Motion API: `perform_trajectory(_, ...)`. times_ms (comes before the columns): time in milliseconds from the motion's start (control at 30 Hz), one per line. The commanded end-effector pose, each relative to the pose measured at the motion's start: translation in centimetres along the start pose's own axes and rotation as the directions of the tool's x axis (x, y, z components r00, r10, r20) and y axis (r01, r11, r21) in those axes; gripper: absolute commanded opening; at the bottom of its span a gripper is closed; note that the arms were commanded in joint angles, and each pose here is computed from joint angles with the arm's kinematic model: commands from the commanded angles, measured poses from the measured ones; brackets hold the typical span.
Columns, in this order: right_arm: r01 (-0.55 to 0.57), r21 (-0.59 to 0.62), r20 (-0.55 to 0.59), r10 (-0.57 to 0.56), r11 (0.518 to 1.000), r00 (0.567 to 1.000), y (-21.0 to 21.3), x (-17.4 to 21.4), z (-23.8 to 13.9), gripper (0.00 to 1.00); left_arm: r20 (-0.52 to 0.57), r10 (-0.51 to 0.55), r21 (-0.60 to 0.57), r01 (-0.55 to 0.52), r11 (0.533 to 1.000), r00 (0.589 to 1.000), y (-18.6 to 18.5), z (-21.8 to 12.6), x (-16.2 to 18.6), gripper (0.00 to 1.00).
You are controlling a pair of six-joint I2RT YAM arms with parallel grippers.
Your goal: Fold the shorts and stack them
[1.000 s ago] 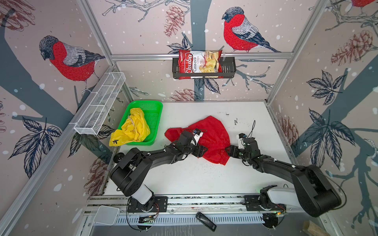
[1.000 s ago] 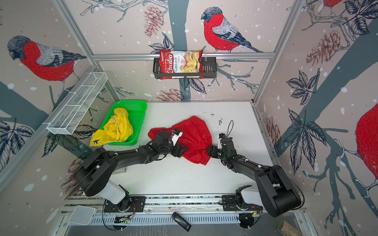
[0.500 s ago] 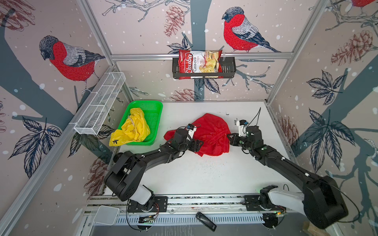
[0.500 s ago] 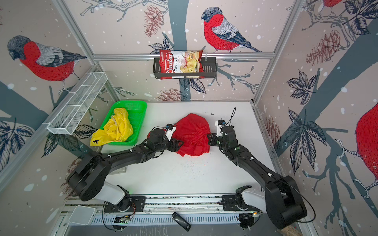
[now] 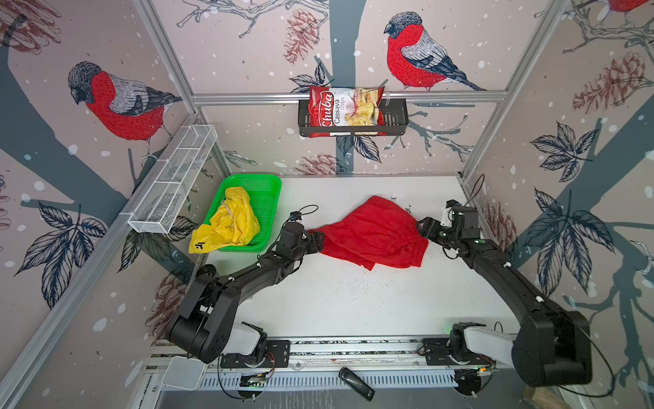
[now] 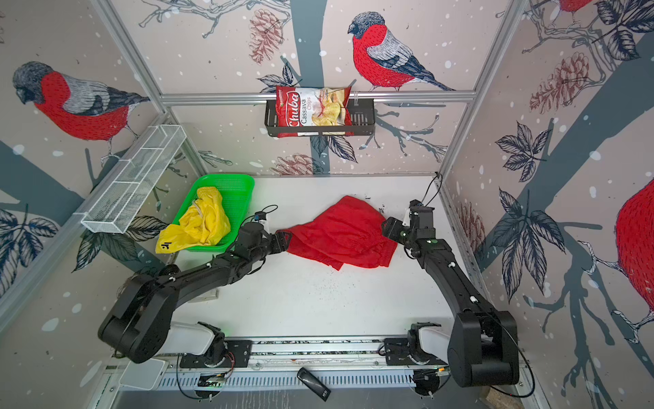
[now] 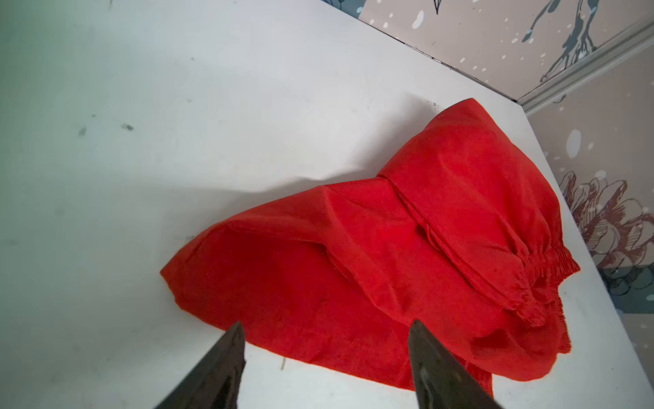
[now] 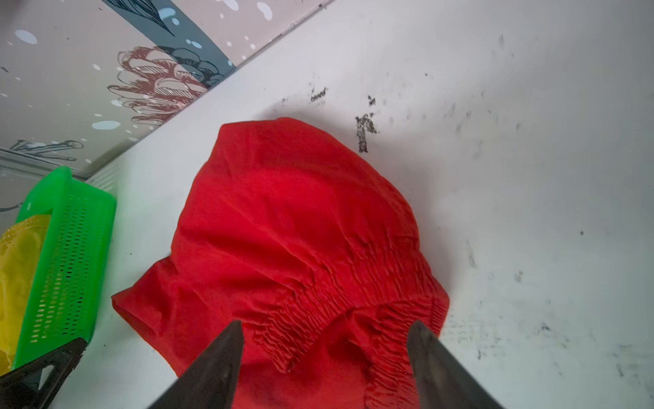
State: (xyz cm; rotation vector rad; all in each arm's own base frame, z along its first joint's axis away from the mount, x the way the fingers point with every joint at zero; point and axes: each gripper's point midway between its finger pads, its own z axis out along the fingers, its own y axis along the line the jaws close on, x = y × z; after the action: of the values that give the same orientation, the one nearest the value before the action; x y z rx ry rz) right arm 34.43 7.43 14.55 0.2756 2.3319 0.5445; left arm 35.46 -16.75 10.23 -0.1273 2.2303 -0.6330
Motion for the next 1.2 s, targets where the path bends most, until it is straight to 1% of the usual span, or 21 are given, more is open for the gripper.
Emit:
perform_trajectory(0,-0.033,0.011,-0.056,0.033,0.999,0.998,-1.0,2.3,0.1,0.74,0.024,-0.095,-0.005,0.095,0.995,0.995,1.0,-0.1,-0.9,0.72)
perform_trajectory(100,-0.075,0.001,-0.078,0.075,0.997,0.994,-1.7,4.4,0.5,0.74,0.044,-0.175,0.001,0.175,0.985,0.984,1.5,0.1,-1.7,0.71)
perform_trajectory(167,-0.104,0.004,-0.080,0.104,0.995,0.991,-2.3,5.4,0.8,0.74,0.056,-0.245,-0.002,0.246,0.969,0.968,1.9,0.4,-2.4,0.70)
perform_trajectory(233,-0.159,0.009,-0.089,0.160,0.987,0.983,-2.9,6.2,1.1,0.74,0.056,-0.305,0.012,0.305,0.952,0.951,1.9,0.8,-2.9,0.70)
perform_trajectory(300,-0.210,-0.019,-0.105,0.207,0.978,0.973,-2.9,6.9,1.4,0.74,0.038,-0.356,0.016,0.355,0.935,0.934,2.0,1.4,-3.1,0.70)
perform_trajectory(333,-0.225,-0.028,-0.113,0.220,0.974,0.969,-2.8,7.2,1.5,0.74,0.027,-0.355,0.037,0.354,0.935,0.934,1.6,1.7,-3.3,0.69)
perform_trajectory(400,-0.217,-0.037,-0.119,0.211,0.975,0.970,-2.9,7.5,1.8,0.74,0.006,-0.343,0.071,0.342,0.937,0.939,1.1,2.4,-3.4,0.69)
perform_trajectory(500,-0.200,0.015,-0.109,0.201,0.980,0.974,-4.3,7.7,2.3,0.74,-0.029,-0.348,0.097,0.349,0.932,0.937,0.5,3.2,-3.3,0.69)
perform_trajectory(600,-0.209,0.009,-0.120,0.208,0.978,0.971,-4.4,7.7,2.9,0.73,-0.052,-0.349,0.108,0.353,0.929,0.936,0.3,3.7,-2.9,0.68)
perform_trajectory(667,-0.215,0.032,-0.153,0.218,0.976,0.964,-4.8,8.4,3.7,0.71,-0.052,-0.350,0.101,0.353,0.930,0.935,0.5,3.7,-2.7,0.68)
perform_trajectory(767,-0.200,0.045,-0.184,0.205,0.979,0.961,-4.5,9.1,4.5,0.65,-0.040,-0.342,0.088,0.344,0.935,0.939,0.8,3.6,-2.7,0.68)
perform_trajectory(867,-0.193,0.042,-0.200,0.197,0.980,0.960,-4.1,9.6,5.0,0.54,-0.032,-0.328,0.066,0.330,0.942,0.944,1.3,3.7,-2.7,0.67)
perform_trajectory(967,-0.187,0.072,-0.203,0.198,0.980,0.959,-4.6,9.8,5.5,0.35,-0.023,-0.316,0.049,0.317,0.947,0.949,1.5,3.7,-2.8,0.67)
perform_trajectory(1033,-0.169,0.081,-0.192,0.181,0.982,0.964,-4.6,9.5,5.6,0.18,-0.019,-0.307,0.034,0.308,0.951,0.951,1.8,3.7,-2.7,0.67)
perform_trajectory(1133,-0.139,0.059,-0.161,0.147,0.988,0.976,-3.6,8.2,5.2,0.05,-0.018,-0.301,0.009,0.301,0.954,0.954,2.3,3.9,-2.7,0.68)
perform_trajectory(1167,-0.128,0.053,-0.152,0.134,0.990,0.979,-3.2,7.8,5.0,0.02,-0.020,-0.295,0.005,0.295,0.955,0.955,2.4,4.0,-2.8,0.68)
